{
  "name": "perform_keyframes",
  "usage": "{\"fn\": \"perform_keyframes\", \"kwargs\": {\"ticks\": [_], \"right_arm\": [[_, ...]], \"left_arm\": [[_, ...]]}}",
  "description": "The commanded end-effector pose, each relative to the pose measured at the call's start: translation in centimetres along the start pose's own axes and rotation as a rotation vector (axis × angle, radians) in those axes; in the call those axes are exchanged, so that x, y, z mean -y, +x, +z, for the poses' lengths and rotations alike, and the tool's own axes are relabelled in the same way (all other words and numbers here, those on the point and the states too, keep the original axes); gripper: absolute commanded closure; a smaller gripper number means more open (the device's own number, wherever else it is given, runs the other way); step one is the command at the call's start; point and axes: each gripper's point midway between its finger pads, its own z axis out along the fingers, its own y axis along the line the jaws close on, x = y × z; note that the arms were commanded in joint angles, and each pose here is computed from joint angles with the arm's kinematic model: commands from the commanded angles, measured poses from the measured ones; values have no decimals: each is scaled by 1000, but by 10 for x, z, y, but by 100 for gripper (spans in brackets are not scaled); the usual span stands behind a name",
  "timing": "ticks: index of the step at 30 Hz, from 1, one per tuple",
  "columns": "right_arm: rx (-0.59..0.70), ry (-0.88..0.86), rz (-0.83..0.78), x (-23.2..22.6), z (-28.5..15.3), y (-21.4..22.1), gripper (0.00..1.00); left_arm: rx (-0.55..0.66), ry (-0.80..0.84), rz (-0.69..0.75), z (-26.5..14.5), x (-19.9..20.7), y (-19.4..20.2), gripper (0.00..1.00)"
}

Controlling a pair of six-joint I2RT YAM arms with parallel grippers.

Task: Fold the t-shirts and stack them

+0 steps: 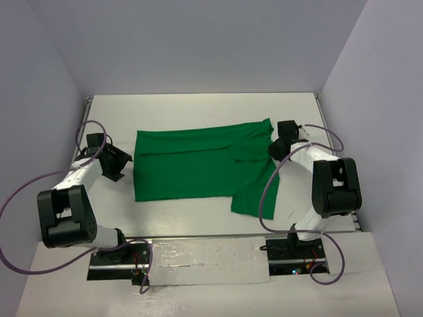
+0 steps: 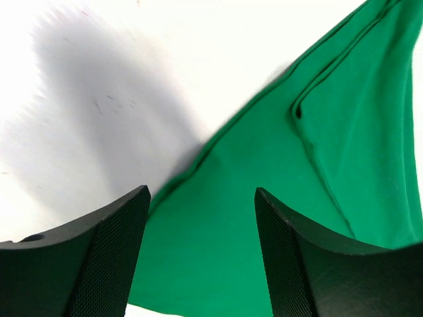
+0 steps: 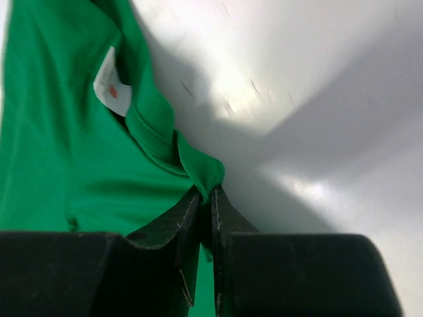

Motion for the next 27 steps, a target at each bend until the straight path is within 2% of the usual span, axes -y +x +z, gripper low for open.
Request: {"fn": "perform_keyframes", "kwargs": {"ticks": [1,2,3,4,5,6,7,13,17,22,27], "right_arm": [[89,61,-58,-13,11,-40,78],[84,71,-66,-13,13,-42,72],[81,77,-69,-11,14,-44,53],[79,69,-71,-13,12,-45,30],[85,55,-70,-14,7,-47,13],[83,48,-71,-15,5,-46,12],[96,25,-75,-16,-5,-49,5],[186,-41,-93,0,-66,-55,2],[188,-63,-108,17,-87,-44,2],[80,-100,-110,52,-102,5,2],[-8,-51,-66,89,-100,43,4]], "left_arm": [[21,92,4,-20,28,-6,27],[17,93,3,-21,28,-5,27],[6,92,0,-23,25,0,27],[-4,89,-4,-25,21,5,27],[-9,86,-5,-26,18,9,27],[-14,75,-4,-27,12,14,27],[-15,50,9,-30,3,25,28],[-37,-16,-19,-43,-45,62,33],[-6,-1,-34,-52,-53,71,36],[8,-68,-56,-51,-65,82,39],[-38,-70,-12,-36,-63,97,40]]}}
